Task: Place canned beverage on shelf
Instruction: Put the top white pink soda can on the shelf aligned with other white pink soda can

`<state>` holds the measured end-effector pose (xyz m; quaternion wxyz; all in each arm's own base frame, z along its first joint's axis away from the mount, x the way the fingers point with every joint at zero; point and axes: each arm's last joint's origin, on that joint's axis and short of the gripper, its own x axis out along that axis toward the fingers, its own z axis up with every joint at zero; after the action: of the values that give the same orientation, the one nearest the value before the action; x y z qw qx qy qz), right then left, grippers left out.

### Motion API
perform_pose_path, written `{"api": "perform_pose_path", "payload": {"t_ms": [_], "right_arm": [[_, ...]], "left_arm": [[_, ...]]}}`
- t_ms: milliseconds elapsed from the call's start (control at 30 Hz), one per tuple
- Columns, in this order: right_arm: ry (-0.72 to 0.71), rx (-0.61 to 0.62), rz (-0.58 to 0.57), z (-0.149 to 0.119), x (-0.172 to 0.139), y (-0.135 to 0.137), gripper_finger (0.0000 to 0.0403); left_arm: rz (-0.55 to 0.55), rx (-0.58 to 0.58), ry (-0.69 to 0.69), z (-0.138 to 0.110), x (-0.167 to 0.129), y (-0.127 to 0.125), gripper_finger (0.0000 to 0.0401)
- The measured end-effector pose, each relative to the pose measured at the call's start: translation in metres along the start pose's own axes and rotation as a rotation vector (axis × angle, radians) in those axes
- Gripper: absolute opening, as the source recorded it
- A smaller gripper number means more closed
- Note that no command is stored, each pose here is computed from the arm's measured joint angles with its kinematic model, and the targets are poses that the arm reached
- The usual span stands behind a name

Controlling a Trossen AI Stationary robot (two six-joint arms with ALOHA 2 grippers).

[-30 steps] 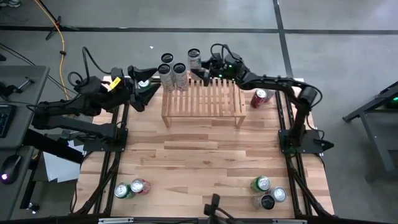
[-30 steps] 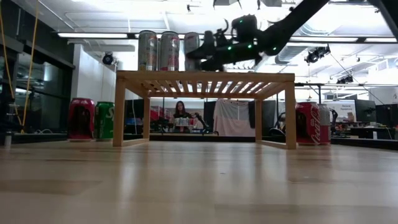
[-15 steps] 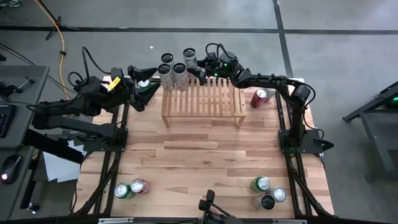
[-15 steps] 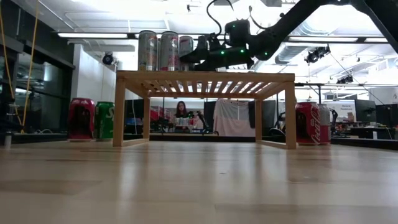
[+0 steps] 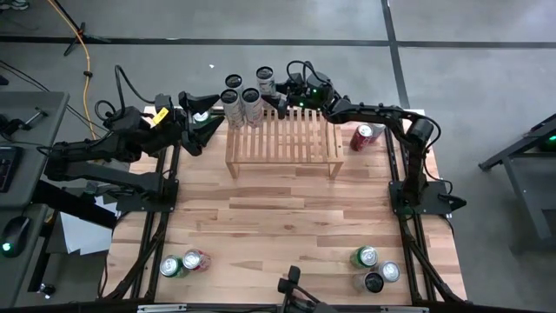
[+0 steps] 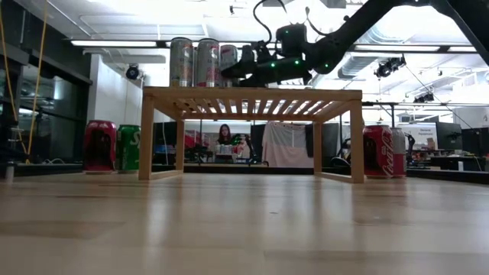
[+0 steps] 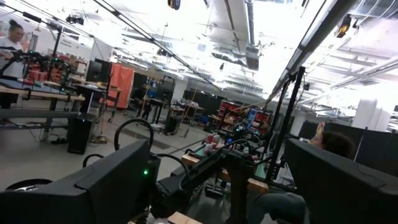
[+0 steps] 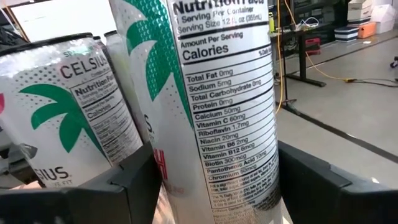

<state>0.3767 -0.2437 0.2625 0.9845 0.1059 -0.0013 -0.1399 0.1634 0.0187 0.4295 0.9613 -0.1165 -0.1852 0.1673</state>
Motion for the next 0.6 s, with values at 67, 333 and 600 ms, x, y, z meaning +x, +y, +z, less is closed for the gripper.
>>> {"api": "perform_pose_path", "payload": {"t_ms": [67,333,600], "right_arm": [[0.015,0.005,-0.004,-0.0016,0.0000,-0.0002,0.0257],[0.071,-0.004,-0.031,-0.0078,0.0008,0.0012,0.0258],[0.076,0.027,-0.034,-0.0082,0.0007,0.0010,0.0259]], "left_arm": [[0.000,-0.012,0.000,0.0000,0.0000,0.0000,0.0367],[-0.001,-0.013,0.000,0.0001,0.0000,0.0000,0.0367],[-0.001,-0.013,0.000,0.0001,0.0000,0.0000,0.0367]]}}
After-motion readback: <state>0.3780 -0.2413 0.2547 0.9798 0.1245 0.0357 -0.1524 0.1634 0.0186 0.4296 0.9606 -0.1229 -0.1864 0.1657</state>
